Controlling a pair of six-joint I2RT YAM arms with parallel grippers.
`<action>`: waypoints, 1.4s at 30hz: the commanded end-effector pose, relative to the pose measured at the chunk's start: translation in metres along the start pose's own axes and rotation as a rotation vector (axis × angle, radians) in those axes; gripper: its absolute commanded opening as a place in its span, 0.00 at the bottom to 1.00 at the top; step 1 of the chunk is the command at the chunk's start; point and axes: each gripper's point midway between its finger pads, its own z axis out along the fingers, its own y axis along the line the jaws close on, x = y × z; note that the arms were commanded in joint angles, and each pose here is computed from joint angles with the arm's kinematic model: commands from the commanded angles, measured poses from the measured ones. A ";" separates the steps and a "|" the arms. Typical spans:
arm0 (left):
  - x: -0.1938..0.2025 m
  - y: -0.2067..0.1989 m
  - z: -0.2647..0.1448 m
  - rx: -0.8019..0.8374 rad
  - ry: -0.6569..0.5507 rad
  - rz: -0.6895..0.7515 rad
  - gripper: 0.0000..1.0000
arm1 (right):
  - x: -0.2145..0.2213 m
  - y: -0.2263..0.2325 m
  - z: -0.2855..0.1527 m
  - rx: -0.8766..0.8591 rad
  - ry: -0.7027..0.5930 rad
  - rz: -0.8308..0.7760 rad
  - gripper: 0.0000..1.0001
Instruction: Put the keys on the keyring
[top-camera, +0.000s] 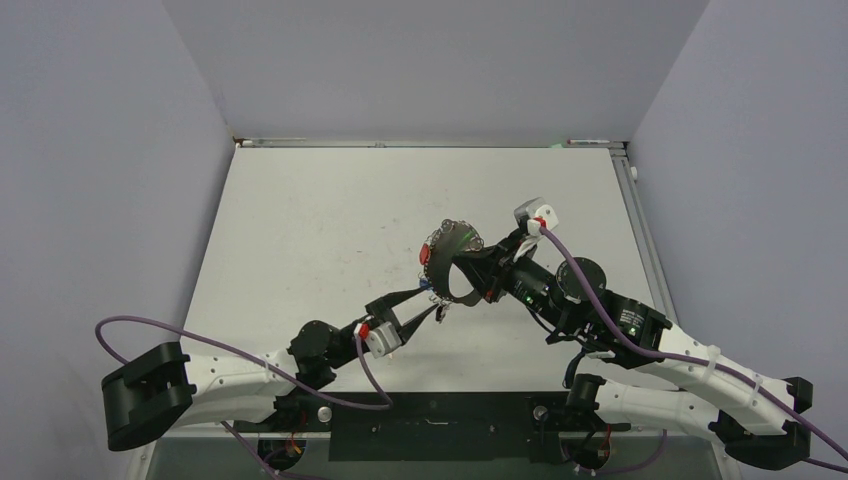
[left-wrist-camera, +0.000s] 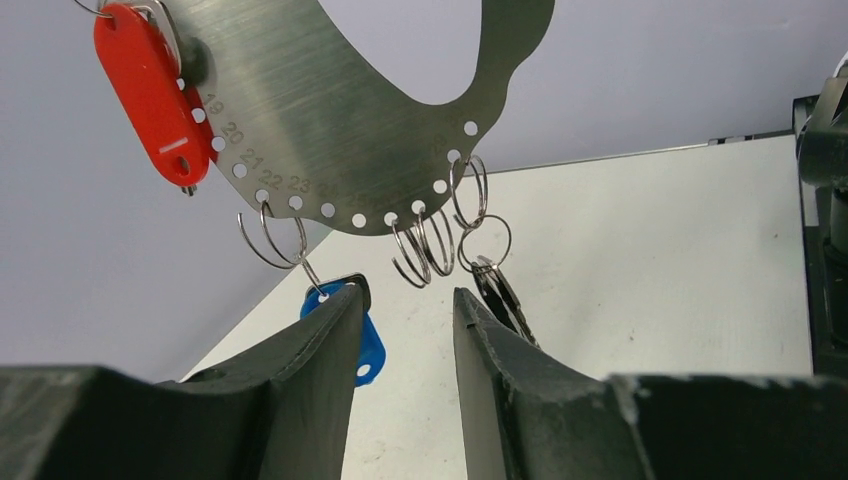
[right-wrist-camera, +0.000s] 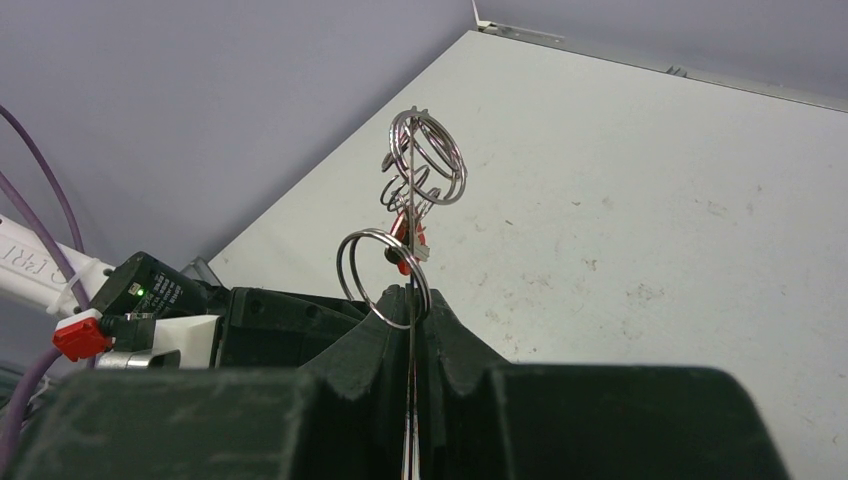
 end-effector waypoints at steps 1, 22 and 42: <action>-0.020 0.006 0.006 -0.010 -0.051 0.027 0.35 | -0.023 0.013 0.000 -0.043 -0.070 0.028 0.05; -0.028 0.015 0.010 -0.059 -0.083 0.024 0.24 | -0.017 0.013 0.002 -0.042 -0.062 0.028 0.05; -0.029 0.011 0.011 -0.040 -0.088 0.005 0.34 | -0.012 0.010 0.005 -0.029 -0.054 0.023 0.05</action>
